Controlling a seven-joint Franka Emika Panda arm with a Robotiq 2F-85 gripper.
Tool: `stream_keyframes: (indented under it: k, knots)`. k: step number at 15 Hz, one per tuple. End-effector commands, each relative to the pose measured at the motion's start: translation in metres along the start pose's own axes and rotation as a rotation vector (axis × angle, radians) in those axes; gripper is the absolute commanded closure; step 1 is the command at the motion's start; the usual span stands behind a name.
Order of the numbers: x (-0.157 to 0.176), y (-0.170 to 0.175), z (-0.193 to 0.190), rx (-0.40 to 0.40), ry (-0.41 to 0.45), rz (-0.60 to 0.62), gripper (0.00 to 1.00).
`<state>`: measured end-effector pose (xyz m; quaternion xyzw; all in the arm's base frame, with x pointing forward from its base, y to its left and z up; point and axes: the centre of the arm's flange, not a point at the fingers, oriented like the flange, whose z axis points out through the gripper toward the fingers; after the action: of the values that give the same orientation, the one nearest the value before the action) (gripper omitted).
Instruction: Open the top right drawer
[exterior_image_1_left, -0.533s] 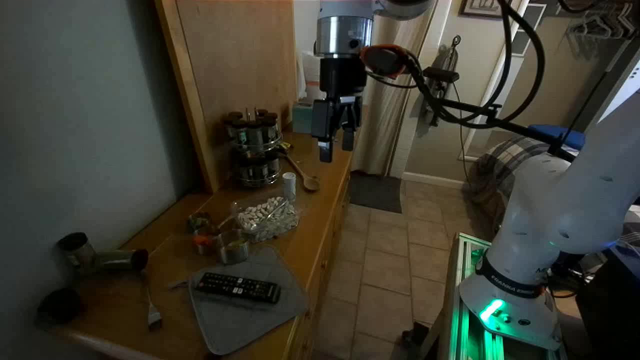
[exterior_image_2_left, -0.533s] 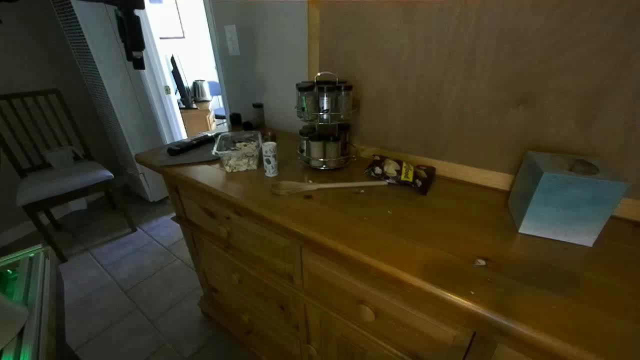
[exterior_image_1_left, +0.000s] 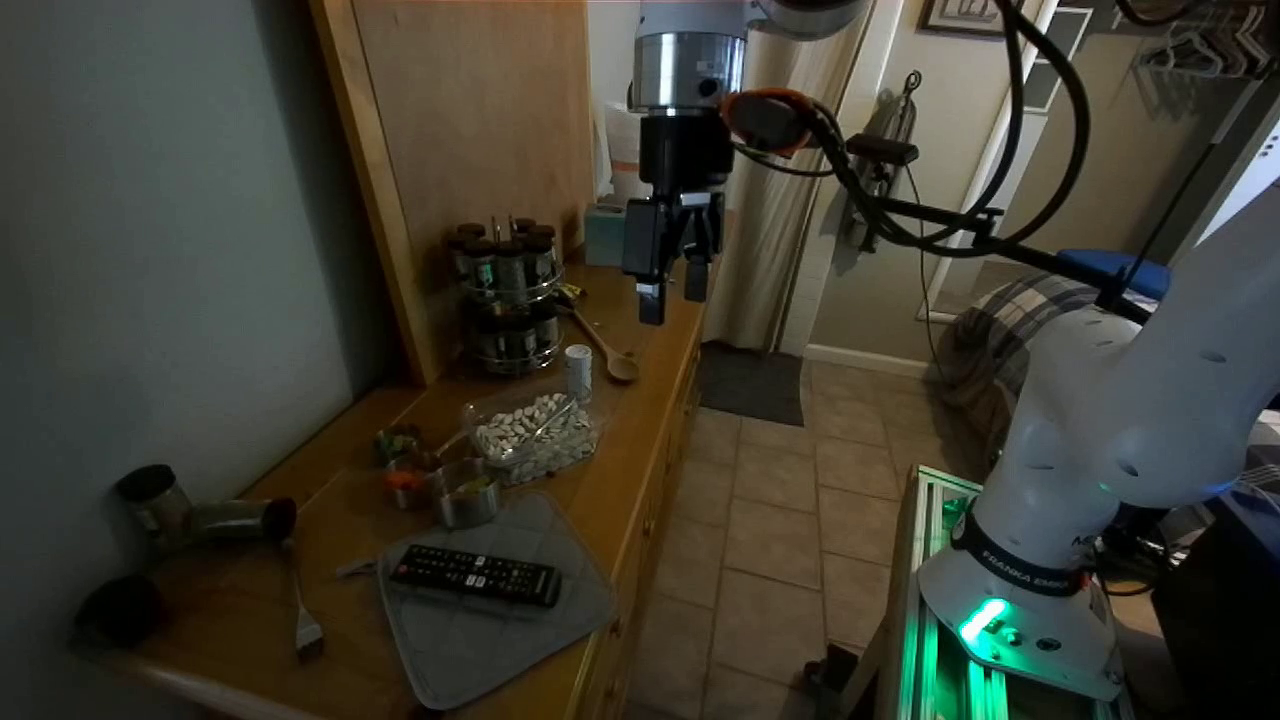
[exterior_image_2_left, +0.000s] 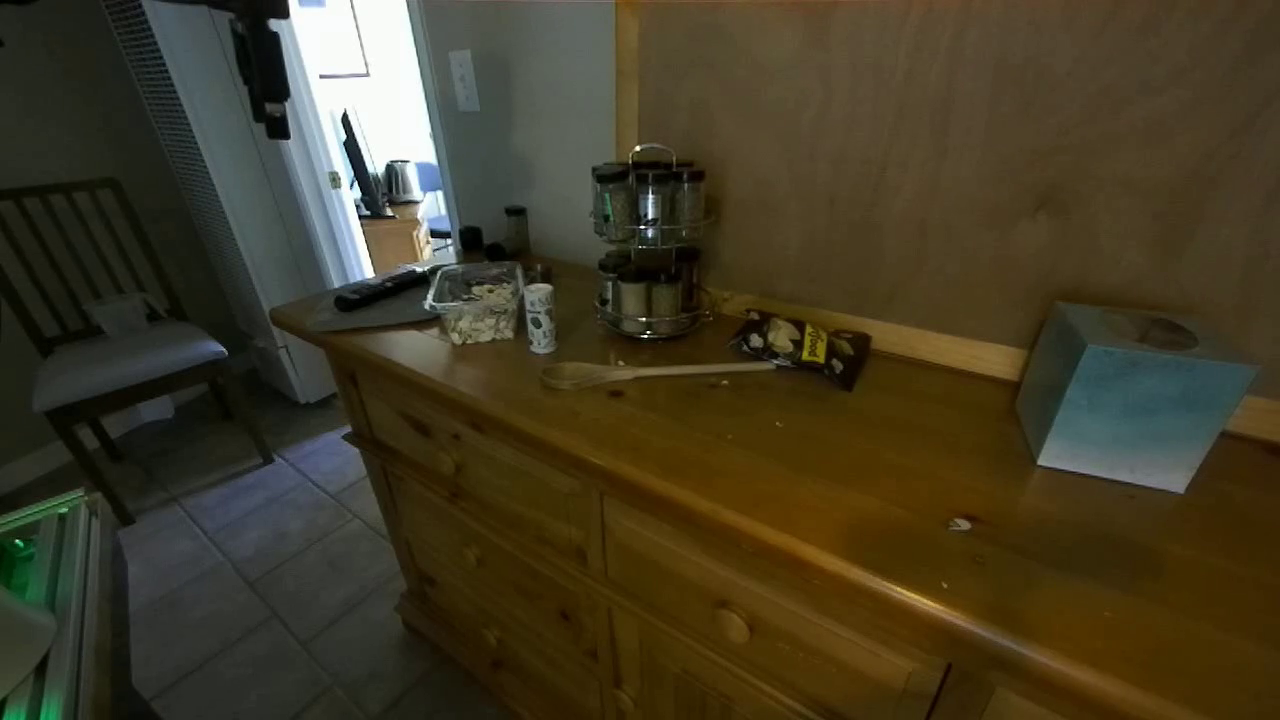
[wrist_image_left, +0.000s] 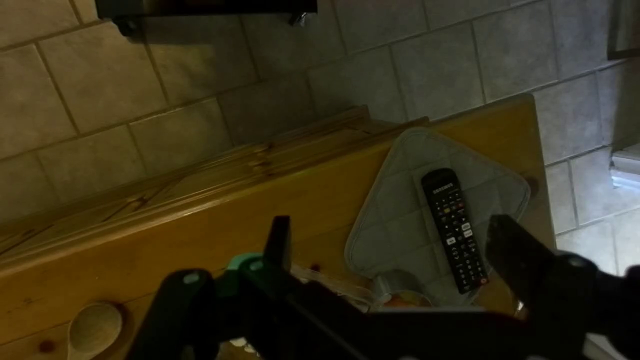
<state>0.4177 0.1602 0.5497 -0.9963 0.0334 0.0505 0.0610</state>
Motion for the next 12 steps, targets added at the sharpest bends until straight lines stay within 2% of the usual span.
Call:
stream_keyframes:
  k: [1,11,12]
  knots:
    - [0.0000,0.0000,0.0000,0.000,0.000,0.000,0.00]
    - [0.0000,0.0000,0.0000,0.000,0.000,0.000,0.00]
    - [0.0039,0.0032,0.0031,-0.004,0.026,0.005,0.00]
